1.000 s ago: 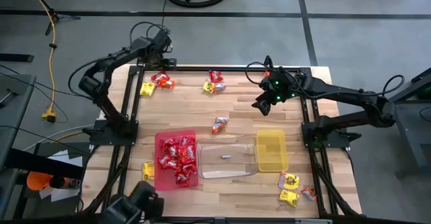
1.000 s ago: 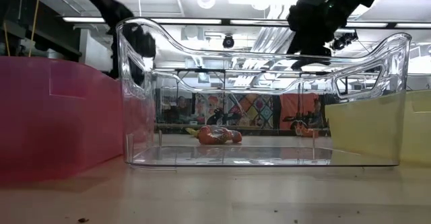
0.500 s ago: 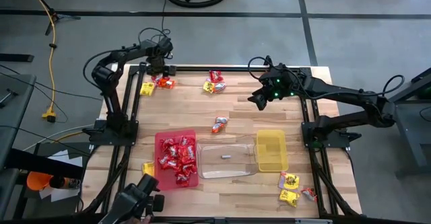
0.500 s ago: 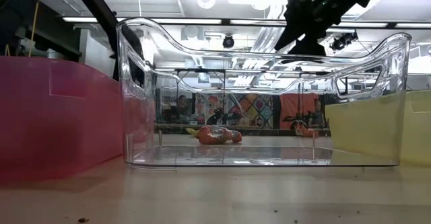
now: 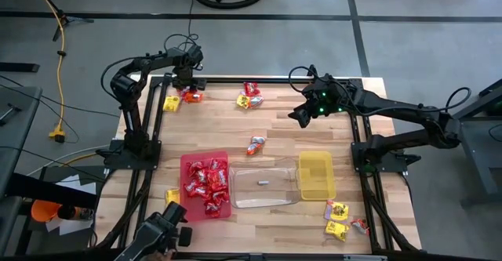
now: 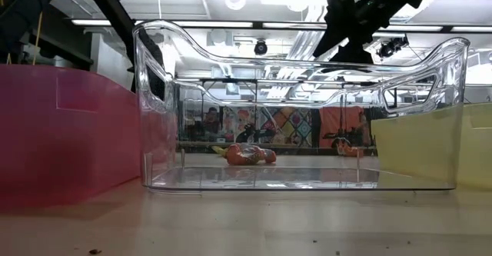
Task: Sort candy
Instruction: Put the red candy into the red bin
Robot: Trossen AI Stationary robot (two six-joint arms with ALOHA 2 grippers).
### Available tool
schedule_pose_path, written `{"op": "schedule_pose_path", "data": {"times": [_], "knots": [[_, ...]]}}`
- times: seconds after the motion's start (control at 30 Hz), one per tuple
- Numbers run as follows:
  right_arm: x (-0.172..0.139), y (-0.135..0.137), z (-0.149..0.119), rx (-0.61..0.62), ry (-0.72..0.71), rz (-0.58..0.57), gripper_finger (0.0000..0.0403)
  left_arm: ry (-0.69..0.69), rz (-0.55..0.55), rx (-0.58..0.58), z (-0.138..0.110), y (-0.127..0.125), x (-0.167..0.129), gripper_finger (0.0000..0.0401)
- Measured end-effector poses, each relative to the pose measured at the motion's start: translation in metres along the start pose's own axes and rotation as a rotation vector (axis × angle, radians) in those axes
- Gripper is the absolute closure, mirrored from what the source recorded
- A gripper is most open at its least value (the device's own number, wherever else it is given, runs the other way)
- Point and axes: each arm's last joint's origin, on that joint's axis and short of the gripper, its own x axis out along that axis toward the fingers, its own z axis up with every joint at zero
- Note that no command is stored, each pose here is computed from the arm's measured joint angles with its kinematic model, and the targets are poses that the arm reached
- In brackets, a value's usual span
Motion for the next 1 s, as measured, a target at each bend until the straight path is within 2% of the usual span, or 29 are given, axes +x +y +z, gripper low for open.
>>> {"op": "schedule_pose_path", "data": {"times": [0.13, 0.2, 0.37, 0.7, 0.77, 0.87, 1.0], "knots": [[0.0, 0.0, 0.0, -0.001, 0.0, 0.0, 0.0192, 0.021, -0.018, 0.018, -0.001, 0.0, 0.0, 0.0361], [0.0, 0.0, 0.0, -0.001, 0.0, 0.0, 0.0192, 0.027, -0.038, 0.026, -0.002, 0.0, -0.001, 0.0389], [0.0, 0.0, 0.0, -0.003, 0.0, 0.0, 0.0192, 0.029, -0.098, 0.051, -0.006, 0.002, -0.013, 0.0399], [0.0, 0.0, 0.0, -0.037, 0.0, 0.001, 0.0192, -0.2, -0.203, 0.056, -0.019, 0.02, -0.083, 0.0401], [0.0, 0.0, 0.0, -0.037, 0.0, 0.001, 0.0192, -0.239, -0.194, 0.056, -0.022, 0.024, -0.094, 0.0401], [0.0, 0.0, 0.0, -0.037, 0.0, 0.001, 0.0192, -0.268, -0.163, 0.065, -0.024, 0.027, -0.099, 0.0401], [0.0, 0.0, 0.0, -0.037, 0.0, 0.001, 0.0192, -0.24, -0.152, 0.07, -0.02, 0.024, -0.089, 0.04]]}}
